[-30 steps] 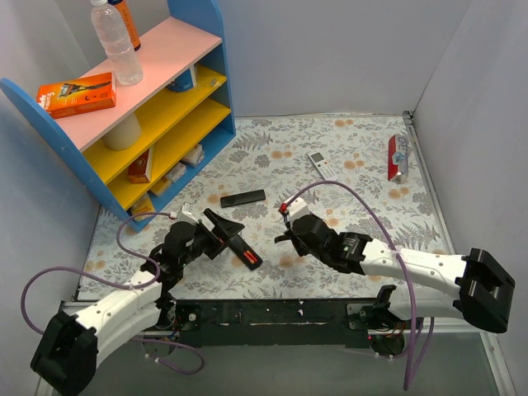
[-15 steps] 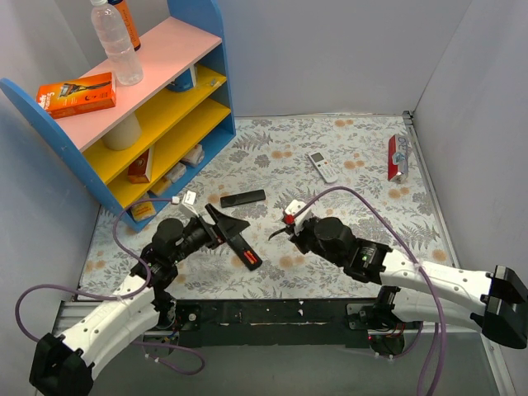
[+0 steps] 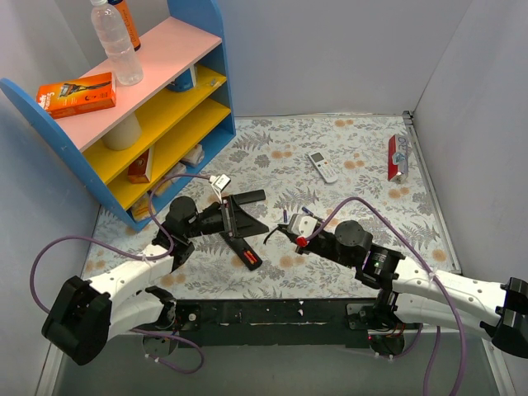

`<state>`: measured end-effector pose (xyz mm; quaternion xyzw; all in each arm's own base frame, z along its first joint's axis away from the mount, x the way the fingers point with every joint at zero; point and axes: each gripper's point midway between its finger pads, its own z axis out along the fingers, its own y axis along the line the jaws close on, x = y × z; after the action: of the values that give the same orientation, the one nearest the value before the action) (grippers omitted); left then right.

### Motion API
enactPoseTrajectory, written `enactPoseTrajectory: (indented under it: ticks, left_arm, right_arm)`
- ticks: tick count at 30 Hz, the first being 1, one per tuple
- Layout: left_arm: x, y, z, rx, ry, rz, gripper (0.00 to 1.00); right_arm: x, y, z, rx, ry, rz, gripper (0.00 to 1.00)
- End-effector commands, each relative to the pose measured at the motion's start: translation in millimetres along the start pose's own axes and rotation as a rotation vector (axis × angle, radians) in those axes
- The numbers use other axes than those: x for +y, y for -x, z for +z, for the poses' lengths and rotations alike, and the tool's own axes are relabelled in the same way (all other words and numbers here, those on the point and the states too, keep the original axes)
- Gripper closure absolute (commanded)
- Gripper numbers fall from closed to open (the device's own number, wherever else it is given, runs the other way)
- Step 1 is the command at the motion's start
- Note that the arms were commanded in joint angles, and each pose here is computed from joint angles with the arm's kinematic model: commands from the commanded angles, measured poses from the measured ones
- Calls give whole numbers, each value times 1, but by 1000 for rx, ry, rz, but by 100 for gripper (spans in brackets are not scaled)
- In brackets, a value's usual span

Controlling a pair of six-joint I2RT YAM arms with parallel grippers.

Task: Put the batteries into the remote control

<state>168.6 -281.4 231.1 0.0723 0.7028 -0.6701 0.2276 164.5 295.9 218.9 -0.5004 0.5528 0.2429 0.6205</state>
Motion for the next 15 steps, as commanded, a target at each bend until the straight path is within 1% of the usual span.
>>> enactPoseTrajectory:
  ticks: [1, 3, 5, 7, 12, 13, 15]
  left_arm:
    - [-29, -8, -1, 88, -112, 40, 21]
    - [-26, -9, -1, 96, -100, 35, 24]
    - [-21, -11, 1, 113, -75, 25, 26]
    - [-20, -15, 2, 126, -73, 19, 31]
    - [-13, -19, 5, 145, -41, 3, 37]
    - [-12, -19, 6, 144, -36, 7, 41]
    - [-9, -21, 6, 151, -26, 4, 44]
  right_arm:
    - [-8, 23, 2, -85, -13, -57, 99]
    - [-8, 23, 4, -80, -14, -64, 99]
    - [-9, 23, 6, -81, -16, -66, 99]
    - [-10, 25, 7, -85, -18, -69, 99]
    - [-14, 26, 8, -86, -35, -76, 99]
    - [-14, 27, 9, -89, -37, -76, 99]
    - [-14, 27, 9, -87, -37, -77, 99]
